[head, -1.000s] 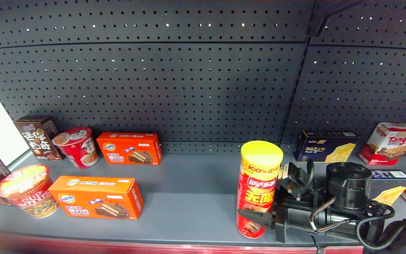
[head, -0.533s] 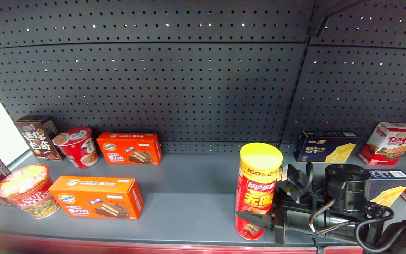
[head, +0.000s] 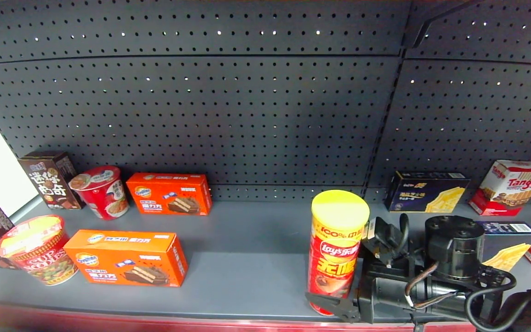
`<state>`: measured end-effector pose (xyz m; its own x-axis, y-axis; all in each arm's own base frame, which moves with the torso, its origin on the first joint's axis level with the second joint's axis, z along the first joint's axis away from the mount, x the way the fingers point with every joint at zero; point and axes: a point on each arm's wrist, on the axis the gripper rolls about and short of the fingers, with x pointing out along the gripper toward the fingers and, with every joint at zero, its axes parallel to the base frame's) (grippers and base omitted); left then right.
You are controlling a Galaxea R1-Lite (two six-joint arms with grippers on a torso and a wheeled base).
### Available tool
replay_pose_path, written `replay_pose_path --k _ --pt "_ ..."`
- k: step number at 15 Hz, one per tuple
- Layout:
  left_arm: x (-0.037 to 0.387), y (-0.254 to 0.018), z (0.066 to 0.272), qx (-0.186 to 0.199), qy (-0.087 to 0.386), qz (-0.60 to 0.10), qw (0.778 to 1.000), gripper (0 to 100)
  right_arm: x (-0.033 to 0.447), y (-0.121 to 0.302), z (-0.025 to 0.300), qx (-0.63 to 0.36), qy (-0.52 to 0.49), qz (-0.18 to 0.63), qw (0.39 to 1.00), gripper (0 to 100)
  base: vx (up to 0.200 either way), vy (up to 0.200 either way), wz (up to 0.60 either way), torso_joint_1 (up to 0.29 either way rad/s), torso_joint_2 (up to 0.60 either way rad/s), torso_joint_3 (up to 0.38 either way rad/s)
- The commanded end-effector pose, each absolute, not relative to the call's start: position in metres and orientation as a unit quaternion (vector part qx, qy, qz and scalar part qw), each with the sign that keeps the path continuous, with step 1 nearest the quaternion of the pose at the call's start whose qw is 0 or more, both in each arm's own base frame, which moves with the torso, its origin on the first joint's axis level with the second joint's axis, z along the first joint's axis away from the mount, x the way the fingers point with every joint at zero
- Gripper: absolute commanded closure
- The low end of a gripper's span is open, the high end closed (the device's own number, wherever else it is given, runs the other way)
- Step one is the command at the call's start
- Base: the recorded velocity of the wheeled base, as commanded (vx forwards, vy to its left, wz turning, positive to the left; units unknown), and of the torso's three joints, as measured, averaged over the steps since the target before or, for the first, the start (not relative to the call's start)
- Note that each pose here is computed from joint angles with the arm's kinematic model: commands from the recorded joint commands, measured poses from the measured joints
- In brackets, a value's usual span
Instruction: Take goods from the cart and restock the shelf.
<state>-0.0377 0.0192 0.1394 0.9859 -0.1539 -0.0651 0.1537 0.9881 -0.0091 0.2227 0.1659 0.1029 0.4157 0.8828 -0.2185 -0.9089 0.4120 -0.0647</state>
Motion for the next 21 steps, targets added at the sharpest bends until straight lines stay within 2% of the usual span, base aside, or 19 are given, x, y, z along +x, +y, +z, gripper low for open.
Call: replay_pose_path --k 1,17,21 --pt "-0.038 0.019 0.139 -0.002 0.033 -0.077 0.996 100 0.222 0.164 0.105 -0.087 0.072 0.533 0.839 0 0.0 0.0 0.0 0.0 0.0 0.0" --pt "-0.037 0.019 0.137 -0.001 0.036 -0.077 0.996 100 0.175 0.117 0.127 -0.082 0.046 0.509 0.855 0 0.0 0.0 0.0 0.0 0.0 0.0" --pt "-0.037 0.019 0.137 -0.001 0.036 -0.078 0.996 100 0.158 0.098 0.148 -0.081 -0.002 0.488 0.869 0 0.0 0.0 0.0 0.0 0.0 0.0"
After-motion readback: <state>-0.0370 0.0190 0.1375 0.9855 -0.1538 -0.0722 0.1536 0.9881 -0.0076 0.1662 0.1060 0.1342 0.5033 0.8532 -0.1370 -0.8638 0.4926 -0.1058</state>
